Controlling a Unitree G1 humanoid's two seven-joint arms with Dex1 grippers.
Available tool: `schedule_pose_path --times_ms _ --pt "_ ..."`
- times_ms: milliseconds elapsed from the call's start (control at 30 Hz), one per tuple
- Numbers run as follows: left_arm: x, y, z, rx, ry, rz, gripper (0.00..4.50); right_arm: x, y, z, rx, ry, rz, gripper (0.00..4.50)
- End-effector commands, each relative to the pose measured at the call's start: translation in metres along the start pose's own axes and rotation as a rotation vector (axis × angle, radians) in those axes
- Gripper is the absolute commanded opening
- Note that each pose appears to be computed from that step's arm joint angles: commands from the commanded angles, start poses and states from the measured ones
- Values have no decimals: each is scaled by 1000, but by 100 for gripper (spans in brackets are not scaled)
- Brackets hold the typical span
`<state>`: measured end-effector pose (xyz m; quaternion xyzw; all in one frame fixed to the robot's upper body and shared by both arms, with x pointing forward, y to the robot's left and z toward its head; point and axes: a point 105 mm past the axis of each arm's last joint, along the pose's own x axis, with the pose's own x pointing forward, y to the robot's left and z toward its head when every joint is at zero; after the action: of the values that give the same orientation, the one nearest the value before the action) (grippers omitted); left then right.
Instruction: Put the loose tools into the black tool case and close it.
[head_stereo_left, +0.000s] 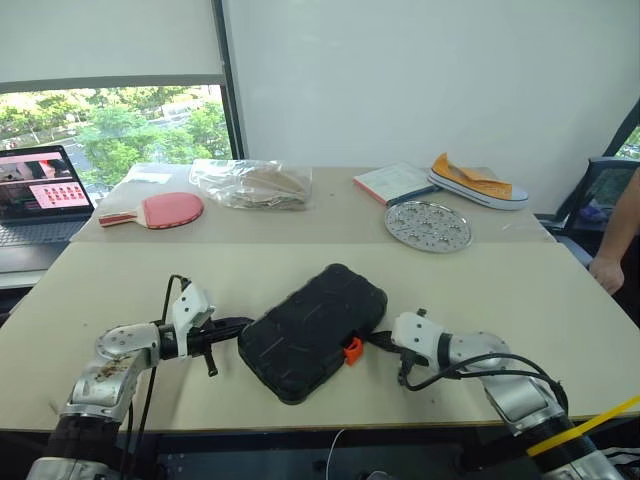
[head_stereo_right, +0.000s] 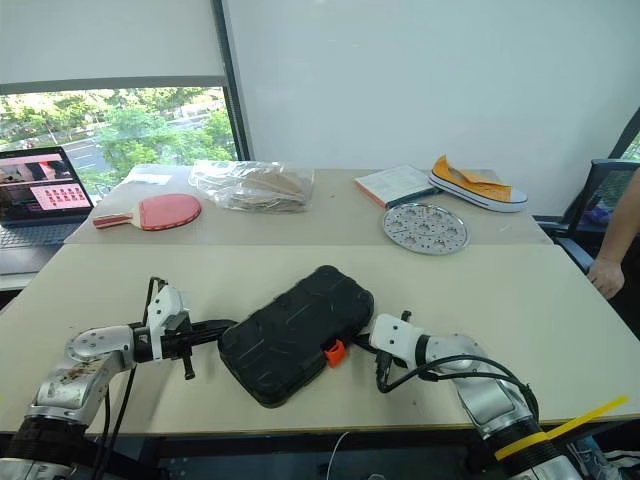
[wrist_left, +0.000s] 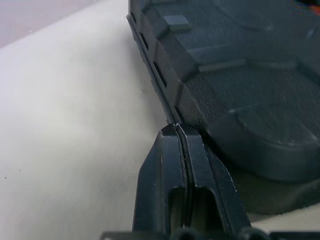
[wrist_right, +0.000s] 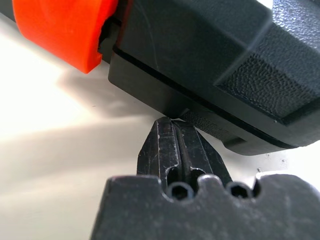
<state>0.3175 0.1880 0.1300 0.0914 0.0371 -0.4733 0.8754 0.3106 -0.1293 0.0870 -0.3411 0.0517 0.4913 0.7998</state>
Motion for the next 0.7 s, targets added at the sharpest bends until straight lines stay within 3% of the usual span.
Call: schedule_pose_path --times_ms 33,233,700 --pt "7 -1 42 32 -102 -54 5 -11 17 8 75 -23 49 0" --pt "38 -16 45 80 -16 -172 5 -4 49 12 176 -37 48 0" --pt "71 -29 7 102 164 -210 5 18 51 24 218 -86 -26 0"
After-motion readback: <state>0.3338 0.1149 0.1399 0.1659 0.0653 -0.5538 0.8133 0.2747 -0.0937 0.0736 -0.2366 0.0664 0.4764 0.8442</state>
